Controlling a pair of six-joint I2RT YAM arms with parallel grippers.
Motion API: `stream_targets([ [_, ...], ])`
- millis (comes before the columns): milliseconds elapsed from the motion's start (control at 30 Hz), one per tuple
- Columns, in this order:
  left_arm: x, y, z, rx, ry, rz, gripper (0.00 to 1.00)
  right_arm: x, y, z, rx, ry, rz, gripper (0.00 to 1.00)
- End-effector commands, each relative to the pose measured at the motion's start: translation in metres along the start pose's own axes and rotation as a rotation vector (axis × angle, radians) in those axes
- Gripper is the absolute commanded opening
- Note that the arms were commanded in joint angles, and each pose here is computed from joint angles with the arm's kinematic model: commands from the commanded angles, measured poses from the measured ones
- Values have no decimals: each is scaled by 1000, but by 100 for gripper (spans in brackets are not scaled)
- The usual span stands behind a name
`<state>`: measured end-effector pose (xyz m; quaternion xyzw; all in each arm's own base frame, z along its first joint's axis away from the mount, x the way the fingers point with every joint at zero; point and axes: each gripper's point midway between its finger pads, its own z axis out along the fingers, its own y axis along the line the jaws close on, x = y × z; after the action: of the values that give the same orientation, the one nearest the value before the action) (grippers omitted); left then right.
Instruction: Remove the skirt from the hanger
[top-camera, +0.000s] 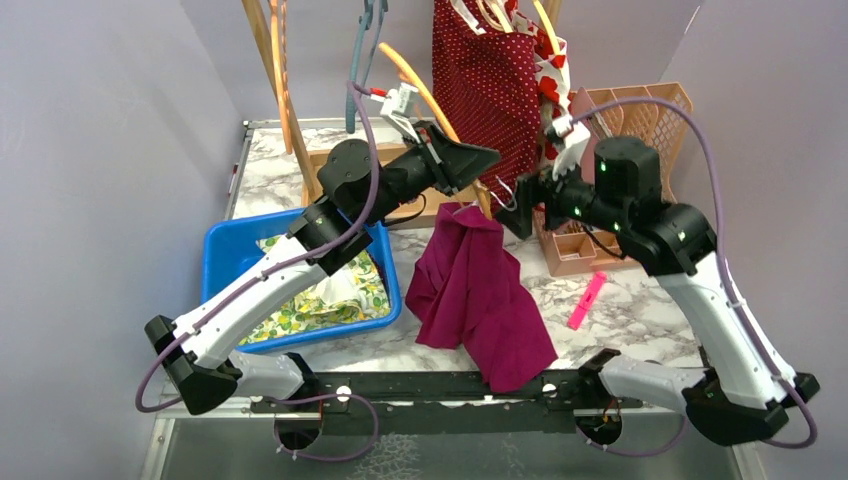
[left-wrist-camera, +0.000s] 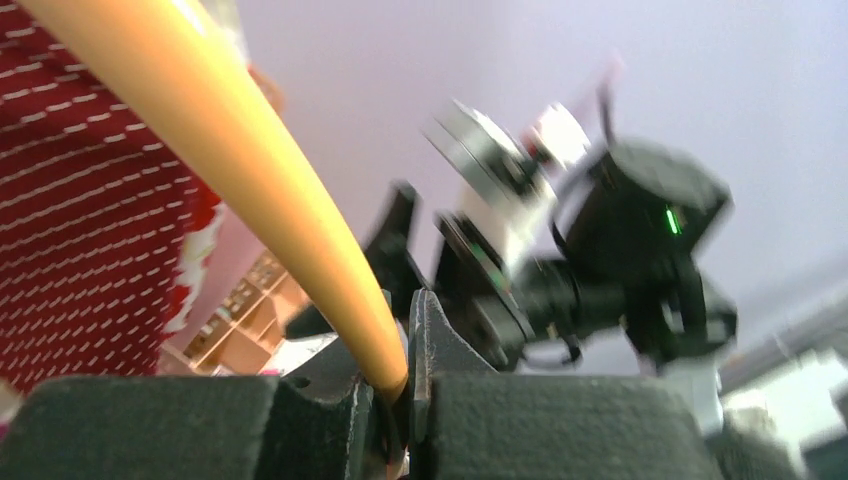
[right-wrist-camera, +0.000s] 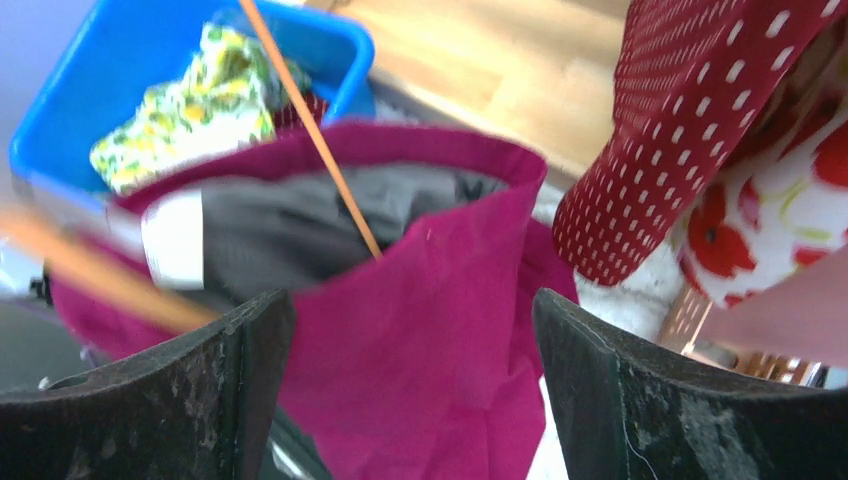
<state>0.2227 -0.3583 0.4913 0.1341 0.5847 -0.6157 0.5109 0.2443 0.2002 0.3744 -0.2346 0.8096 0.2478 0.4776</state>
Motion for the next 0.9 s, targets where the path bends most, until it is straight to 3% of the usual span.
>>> stream_targets([
  [0,-14,56,-17,-432,-115,-255,0,11,16,-11,-102,-101,-37,91],
  [167,-17,68,-21,-575,-159,-342,0,3,16,-15,-95,-194,-4,72],
  [333,-6,90,-33,-711,-181,-435,0,-7,54,-21,-332,-345,-120,76],
  [467,11,98,-39,-791,-174,-585,0,-3,73,2,-477,-309,-127,63],
  [667,13,97,-38,-815,-180,-668,0,1,69,31,-483,-266,-98,53],
  [767,11,96,-38,-812,-183,-667,0,13,52,39,-371,-184,-14,56],
  [867,10,99,-44,-825,-212,-685,0,24,33,33,-238,-120,58,68],
])
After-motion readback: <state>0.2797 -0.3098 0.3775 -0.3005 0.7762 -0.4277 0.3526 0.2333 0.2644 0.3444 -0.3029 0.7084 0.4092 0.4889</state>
